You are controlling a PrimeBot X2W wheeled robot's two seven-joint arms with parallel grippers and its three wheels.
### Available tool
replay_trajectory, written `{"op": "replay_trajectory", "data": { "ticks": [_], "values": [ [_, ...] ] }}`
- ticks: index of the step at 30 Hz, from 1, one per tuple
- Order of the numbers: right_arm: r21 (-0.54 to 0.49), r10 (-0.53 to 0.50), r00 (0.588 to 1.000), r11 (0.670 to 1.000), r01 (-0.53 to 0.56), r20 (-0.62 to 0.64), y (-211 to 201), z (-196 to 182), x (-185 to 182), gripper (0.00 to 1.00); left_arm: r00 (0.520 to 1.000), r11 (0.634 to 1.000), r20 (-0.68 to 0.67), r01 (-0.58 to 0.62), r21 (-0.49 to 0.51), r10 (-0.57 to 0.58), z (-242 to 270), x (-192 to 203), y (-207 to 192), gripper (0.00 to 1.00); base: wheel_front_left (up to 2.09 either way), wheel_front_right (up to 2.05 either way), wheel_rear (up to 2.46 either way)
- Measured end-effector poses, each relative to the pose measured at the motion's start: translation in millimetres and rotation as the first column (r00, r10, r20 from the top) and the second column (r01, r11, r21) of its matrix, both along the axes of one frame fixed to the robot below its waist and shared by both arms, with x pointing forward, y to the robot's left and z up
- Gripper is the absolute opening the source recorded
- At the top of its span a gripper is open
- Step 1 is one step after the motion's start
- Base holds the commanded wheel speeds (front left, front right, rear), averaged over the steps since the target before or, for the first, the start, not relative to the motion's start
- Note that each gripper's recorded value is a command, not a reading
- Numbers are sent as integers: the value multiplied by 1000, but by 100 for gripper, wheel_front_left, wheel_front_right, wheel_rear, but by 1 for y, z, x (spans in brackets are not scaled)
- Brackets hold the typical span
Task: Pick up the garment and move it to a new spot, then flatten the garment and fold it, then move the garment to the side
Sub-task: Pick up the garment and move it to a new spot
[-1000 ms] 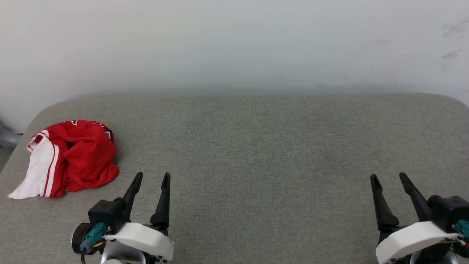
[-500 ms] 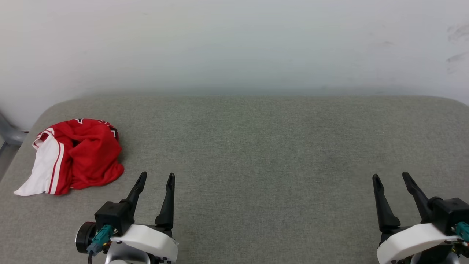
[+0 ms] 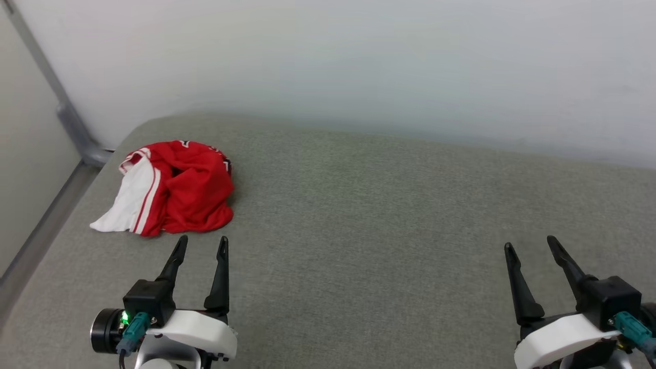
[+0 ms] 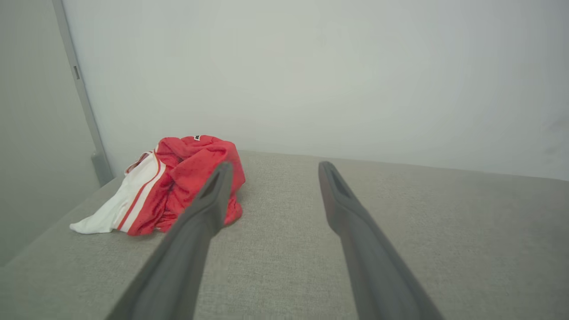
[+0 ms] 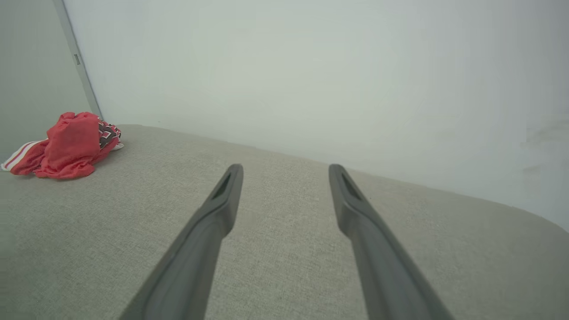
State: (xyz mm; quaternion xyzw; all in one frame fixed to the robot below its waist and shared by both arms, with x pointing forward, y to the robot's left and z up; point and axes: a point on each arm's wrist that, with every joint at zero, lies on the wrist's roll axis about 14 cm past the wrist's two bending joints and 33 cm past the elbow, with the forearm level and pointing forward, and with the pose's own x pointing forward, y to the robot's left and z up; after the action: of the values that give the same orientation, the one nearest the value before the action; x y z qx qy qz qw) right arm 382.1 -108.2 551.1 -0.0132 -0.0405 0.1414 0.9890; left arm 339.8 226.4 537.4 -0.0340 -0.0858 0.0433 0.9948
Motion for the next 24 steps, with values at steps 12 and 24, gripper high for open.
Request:
{"op": "replay_trajectory", "data": {
  "ticks": [12, 24],
  "values": [
    [-17, 201, 979, 979, -201, 26, 73, 4, 15, 100, 974, 974, -10, -228, 4, 228, -5, -50, 67, 100, 0, 0, 0],
    [2, 261, 965, 965, -262, 25, 96, 3, 19, 100, 955, 955, -16, -296, 2, 296, -7, -68, 88, 100, 0, 0, 0]
  ]
}}
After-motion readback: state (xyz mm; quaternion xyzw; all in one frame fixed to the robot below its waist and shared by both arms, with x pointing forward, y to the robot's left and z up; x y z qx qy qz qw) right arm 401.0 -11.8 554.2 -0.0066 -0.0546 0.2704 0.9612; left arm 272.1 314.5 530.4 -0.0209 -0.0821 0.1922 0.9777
